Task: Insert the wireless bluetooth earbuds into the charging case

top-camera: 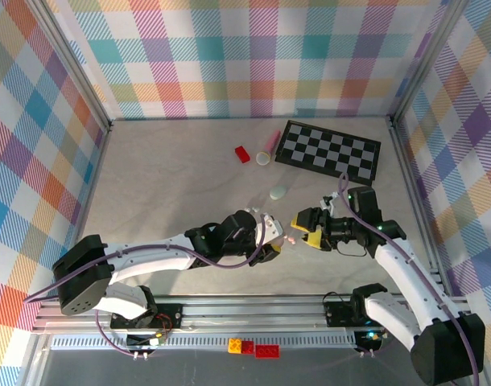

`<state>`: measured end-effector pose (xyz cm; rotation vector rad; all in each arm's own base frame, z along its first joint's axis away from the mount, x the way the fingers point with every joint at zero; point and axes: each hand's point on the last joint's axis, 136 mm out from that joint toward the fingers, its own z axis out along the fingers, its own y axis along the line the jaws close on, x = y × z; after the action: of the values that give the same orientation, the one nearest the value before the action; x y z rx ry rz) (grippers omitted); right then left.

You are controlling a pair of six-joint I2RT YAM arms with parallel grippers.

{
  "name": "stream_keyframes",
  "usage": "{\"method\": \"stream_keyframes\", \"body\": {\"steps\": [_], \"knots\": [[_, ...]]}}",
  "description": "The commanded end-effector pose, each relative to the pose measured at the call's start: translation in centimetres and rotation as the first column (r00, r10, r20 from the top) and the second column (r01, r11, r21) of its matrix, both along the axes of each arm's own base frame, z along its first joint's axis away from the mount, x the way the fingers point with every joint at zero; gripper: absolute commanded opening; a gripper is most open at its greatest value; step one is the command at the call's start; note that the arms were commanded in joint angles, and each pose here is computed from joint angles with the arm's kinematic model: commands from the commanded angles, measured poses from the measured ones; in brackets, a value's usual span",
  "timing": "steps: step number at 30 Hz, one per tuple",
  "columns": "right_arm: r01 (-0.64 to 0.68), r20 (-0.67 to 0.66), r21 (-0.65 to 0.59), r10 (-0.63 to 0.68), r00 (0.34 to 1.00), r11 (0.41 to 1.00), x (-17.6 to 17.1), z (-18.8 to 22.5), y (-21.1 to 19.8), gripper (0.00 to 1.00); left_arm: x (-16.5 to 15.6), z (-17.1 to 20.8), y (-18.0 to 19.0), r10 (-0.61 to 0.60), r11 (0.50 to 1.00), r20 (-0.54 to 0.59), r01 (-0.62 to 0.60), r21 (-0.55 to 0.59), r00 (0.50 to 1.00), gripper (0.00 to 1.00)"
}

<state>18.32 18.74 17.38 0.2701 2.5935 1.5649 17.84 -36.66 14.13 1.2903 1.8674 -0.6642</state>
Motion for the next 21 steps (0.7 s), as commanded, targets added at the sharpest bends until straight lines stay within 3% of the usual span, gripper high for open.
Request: {"method": "stream_keyframes", "body": {"steps": [1, 6, 14, 21], "knots": [[-0.081, 0.033, 0.075, 0.079, 0.996, 0.994, -0.7, 1.4, 1.1, 0.72, -0.2, 3.2, -1.2, -0.067, 0.993, 0.034, 0.070, -0.092, 0.997, 0.31], [-0.130, 0.029, 0.104, 0.127, 0.991, 0.986, -1.4, 1.4, 1.9, 0.62, -0.5, 3.7, -1.5, -0.089, 0.990, 0.022, 0.091, -0.109, 0.996, 0.31], [-0.200, 0.024, 0.079, 0.199, 0.980, 0.977, -2.5, 0.9, 2.8, 0.61, -0.3, 5.0, -2.0, -0.097, 0.985, 0.043, 0.102, -0.141, 0.994, 0.31], [-0.228, 0.023, 0.087, 0.227, 0.974, 0.970, -2.6, 0.6, 3.3, 0.54, -0.4, 5.4, -2.5, -0.115, 0.982, 0.041, 0.120, -0.149, 0.993, 0.31]]}}
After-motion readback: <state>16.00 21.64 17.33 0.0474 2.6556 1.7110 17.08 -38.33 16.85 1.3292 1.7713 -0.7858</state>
